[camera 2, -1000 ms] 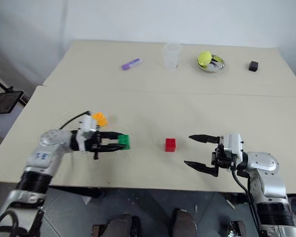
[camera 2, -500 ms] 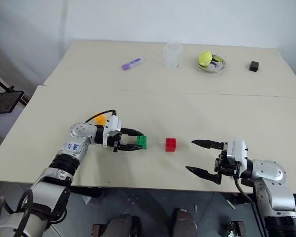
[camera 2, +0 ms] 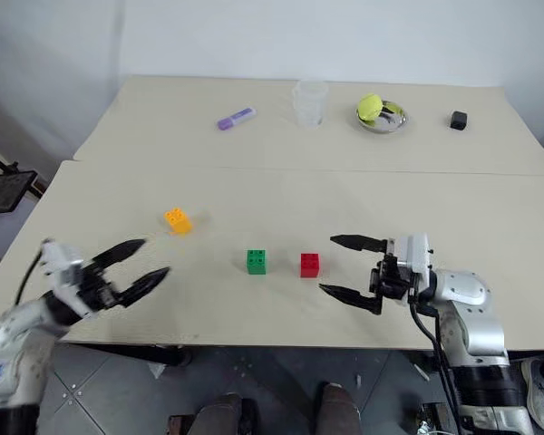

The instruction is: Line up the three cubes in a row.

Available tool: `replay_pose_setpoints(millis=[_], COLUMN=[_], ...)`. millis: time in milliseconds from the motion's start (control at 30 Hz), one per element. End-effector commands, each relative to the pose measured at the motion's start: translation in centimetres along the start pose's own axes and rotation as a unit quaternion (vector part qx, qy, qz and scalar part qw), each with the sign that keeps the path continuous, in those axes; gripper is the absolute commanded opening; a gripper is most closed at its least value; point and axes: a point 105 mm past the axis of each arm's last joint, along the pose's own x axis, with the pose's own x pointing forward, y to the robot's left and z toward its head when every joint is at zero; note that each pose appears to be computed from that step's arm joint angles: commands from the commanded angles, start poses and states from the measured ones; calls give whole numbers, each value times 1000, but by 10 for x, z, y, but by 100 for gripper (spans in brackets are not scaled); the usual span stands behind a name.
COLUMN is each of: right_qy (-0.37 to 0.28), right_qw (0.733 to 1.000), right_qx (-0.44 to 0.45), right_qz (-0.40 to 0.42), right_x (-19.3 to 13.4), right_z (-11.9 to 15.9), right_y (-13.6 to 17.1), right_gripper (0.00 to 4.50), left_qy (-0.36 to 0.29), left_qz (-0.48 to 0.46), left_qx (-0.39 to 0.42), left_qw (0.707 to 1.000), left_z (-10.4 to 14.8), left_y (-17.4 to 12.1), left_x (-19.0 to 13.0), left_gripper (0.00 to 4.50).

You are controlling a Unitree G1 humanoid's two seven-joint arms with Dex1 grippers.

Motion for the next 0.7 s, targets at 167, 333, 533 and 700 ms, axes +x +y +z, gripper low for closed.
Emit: replay_pose_setpoints(millis=[167, 333, 533, 700], right_qy=[-40, -34, -25, -22], right_qw=[999, 999, 999, 999], right_qx=[-28, -29, -26, -27], right_qz=[15, 16, 15, 9], right_x=[18, 17, 16, 16], right_z=[14, 14, 12, 12], right_y=[-4, -6, -5, -3], right_gripper=[450, 450, 450, 450], left_qy=[-20, -22, 14, 38], left_qz=[156, 112, 35, -35], left_qx=[-6, 6, 36, 46], left_qw=[988, 993, 999, 998], left_z=[-7, 0, 4, 2], left_y=[16, 16, 49, 54], left_x=[-46, -16, 50, 92], left_gripper=[448, 448, 448, 448])
